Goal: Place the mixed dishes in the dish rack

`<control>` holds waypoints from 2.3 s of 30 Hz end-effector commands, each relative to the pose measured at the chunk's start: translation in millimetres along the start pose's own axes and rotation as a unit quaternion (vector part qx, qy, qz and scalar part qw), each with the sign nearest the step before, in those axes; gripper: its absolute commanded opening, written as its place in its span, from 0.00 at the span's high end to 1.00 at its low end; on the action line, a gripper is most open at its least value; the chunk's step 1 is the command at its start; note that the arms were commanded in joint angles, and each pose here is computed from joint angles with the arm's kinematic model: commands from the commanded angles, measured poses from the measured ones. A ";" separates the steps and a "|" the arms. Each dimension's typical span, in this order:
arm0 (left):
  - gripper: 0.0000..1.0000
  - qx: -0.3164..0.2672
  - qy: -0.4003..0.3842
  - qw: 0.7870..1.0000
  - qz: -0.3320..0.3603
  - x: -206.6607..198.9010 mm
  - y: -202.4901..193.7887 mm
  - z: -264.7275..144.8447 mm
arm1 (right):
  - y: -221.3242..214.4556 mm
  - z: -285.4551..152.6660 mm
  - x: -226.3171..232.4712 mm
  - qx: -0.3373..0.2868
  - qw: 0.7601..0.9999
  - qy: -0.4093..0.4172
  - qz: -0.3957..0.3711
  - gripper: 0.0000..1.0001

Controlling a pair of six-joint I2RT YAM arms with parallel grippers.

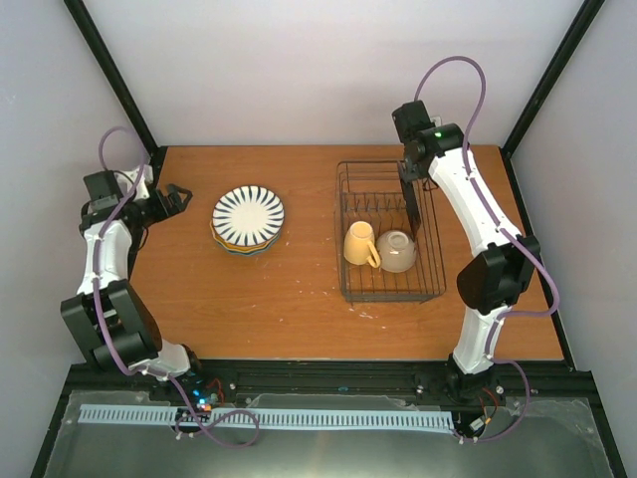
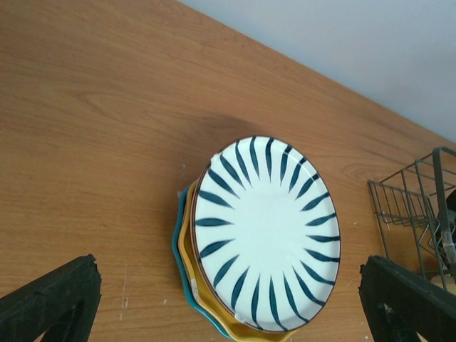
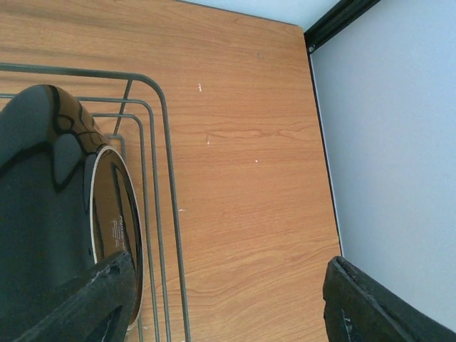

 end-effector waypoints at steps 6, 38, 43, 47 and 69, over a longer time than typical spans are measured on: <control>0.01 0.048 -0.035 0.998 -0.028 6.7 -28.1 9.6 | 8.0 -18.3 -9.1 -0.040 0.999 0.011 0.022 0.28; 0.53 0.146 -0.024 0.989 -0.010 17.3 -19.7 98.5 | 58.2 -84.4 79.7 -0.175 0.957 0.231 -0.016 0.25; 0.55 0.151 -0.021 0.988 -0.008 20.8 -20.9 108.8 | 61.2 -87.7 107.2 -0.180 0.937 0.294 -0.049 0.25; 0.56 0.161 -0.024 0.987 -0.009 23.2 -24.1 119.0 | 63.5 -86.5 129.0 -0.177 0.921 0.339 -0.071 0.27; 0.61 0.191 -0.037 0.981 -0.001 27.3 -23.1 162.1 | 62.8 -72.3 170.0 -0.154 0.900 0.395 -0.097 0.27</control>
Point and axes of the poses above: each gripper's point midway between its finger pads, its own z axis out along the fingers, its own x axis along the line the jaws close on, y = z × x, the point moved 8 cm from there along -z, back along the fingers, and after that the axes turned 8 degrees about -z, right-handed, at the moved point
